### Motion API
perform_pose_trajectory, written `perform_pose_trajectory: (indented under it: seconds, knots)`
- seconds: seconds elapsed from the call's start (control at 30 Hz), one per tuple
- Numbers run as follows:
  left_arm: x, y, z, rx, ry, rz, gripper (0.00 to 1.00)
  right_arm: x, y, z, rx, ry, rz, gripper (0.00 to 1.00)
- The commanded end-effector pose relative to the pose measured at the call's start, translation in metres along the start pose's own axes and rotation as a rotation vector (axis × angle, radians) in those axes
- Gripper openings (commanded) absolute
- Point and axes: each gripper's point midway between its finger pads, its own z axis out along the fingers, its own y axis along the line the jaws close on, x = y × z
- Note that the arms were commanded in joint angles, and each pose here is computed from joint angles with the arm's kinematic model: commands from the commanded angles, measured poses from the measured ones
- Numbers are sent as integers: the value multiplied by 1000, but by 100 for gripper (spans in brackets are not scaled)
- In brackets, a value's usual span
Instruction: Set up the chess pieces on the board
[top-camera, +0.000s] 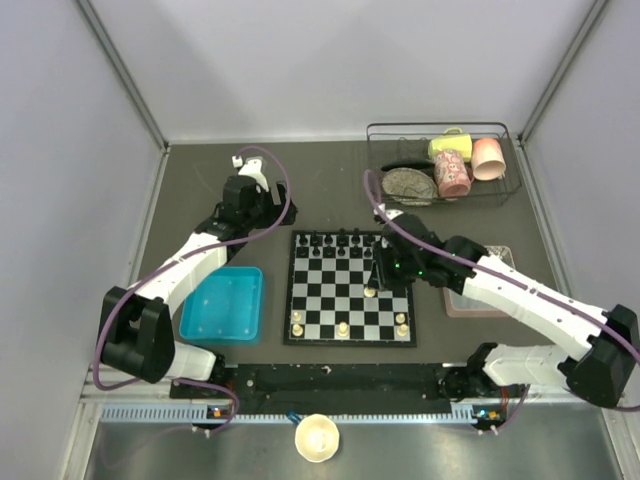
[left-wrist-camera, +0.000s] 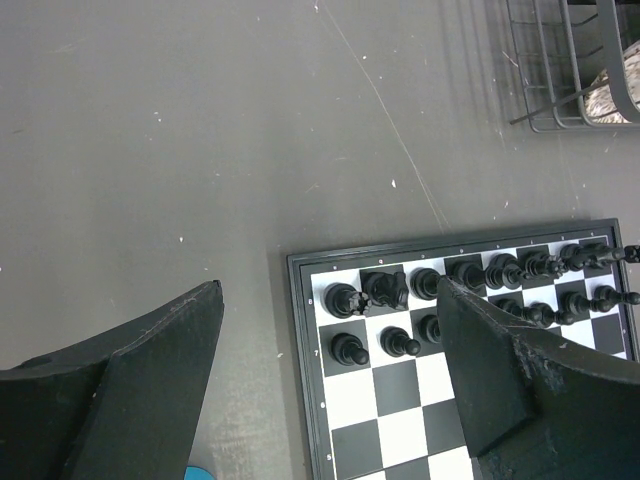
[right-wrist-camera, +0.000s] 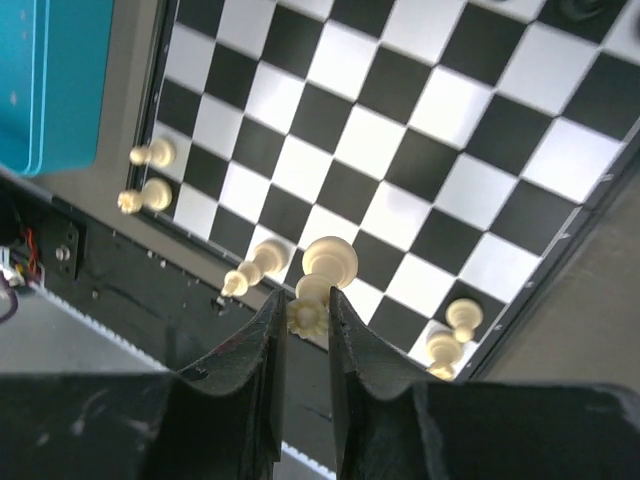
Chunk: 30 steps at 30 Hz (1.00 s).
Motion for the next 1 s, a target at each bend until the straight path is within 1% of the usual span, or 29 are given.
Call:
perform_pose_trajectory:
  seconds: [0.0,0.07,0.23,0.47,0.97]
  knots:
    - [-18,-9,-4,32,-51,-6,91,20,19,8,12,47,-8,0]
    - [-19,-9,-4,33,-53,-6,91,27,26,9,8,60,-21,0]
    - [-17,-10,-4,39,-47,-6,91,40,25,19,50,84,-32,0]
    - [-17,-13,-4,56,-42,3,91,60,32,33,110,96,-92,0]
    - [-15,-13,-3,60,-35,1,91,83,29,45,119,117,-72,0]
